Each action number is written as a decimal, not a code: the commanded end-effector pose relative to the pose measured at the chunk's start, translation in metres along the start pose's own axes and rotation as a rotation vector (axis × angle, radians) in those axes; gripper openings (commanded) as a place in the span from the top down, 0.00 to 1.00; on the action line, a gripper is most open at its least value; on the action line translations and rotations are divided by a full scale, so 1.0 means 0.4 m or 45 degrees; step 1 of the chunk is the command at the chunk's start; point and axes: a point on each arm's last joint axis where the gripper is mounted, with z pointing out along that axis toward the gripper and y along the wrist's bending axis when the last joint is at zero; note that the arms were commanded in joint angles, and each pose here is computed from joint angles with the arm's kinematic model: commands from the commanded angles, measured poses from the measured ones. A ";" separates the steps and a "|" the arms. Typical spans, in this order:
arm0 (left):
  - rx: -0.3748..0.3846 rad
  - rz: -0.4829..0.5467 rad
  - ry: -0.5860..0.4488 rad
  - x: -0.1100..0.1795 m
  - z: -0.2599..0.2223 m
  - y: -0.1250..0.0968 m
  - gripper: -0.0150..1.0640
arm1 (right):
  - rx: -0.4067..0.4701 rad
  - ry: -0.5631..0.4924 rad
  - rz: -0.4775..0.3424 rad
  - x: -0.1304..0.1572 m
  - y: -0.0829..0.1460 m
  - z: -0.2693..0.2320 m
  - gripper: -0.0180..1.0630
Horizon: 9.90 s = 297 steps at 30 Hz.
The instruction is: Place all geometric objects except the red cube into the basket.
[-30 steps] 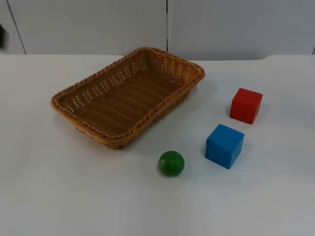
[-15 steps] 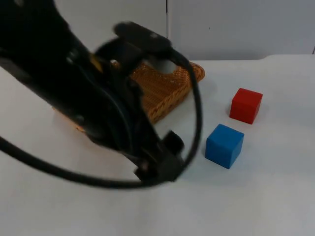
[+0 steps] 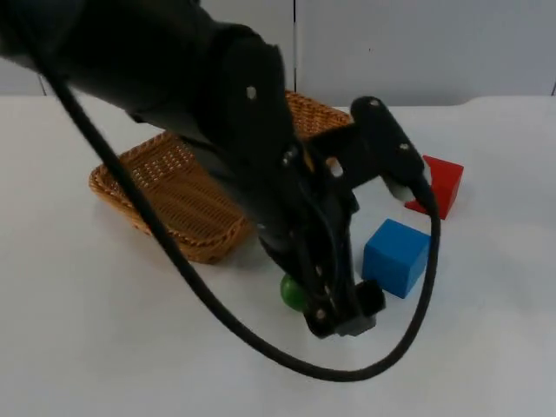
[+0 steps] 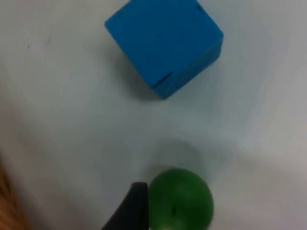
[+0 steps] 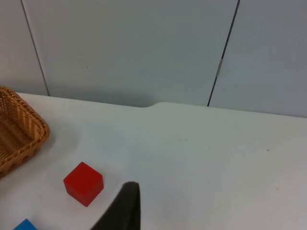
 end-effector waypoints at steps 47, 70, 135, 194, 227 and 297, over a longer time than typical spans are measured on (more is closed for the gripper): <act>0.160 0.255 0.183 0.045 0.141 0.074 0.81 | -0.001 -0.014 -0.022 -0.006 0.000 -0.005 0.02; -0.556 -0.651 -0.598 -0.010 -0.256 0.352 0.98 | -0.006 -0.009 -0.016 -0.005 0.001 -0.006 0.02; -0.803 -0.899 -0.730 0.099 -0.757 0.298 0.02 | -0.005 -0.034 -0.064 -0.012 0.002 0.007 0.02; -0.975 -1.377 -0.590 0.411 -0.750 0.100 0.02 | -0.870 0.825 -0.815 0.403 0.531 0.765 0.02; -0.985 -1.366 -0.585 0.412 -0.751 0.101 0.02 | -0.772 -0.124 -0.615 -0.123 0.572 0.483 0.83; -1.035 -1.312 -0.493 0.423 -0.751 0.101 0.02 | -0.656 0.173 -0.394 0.007 0.777 0.912 0.02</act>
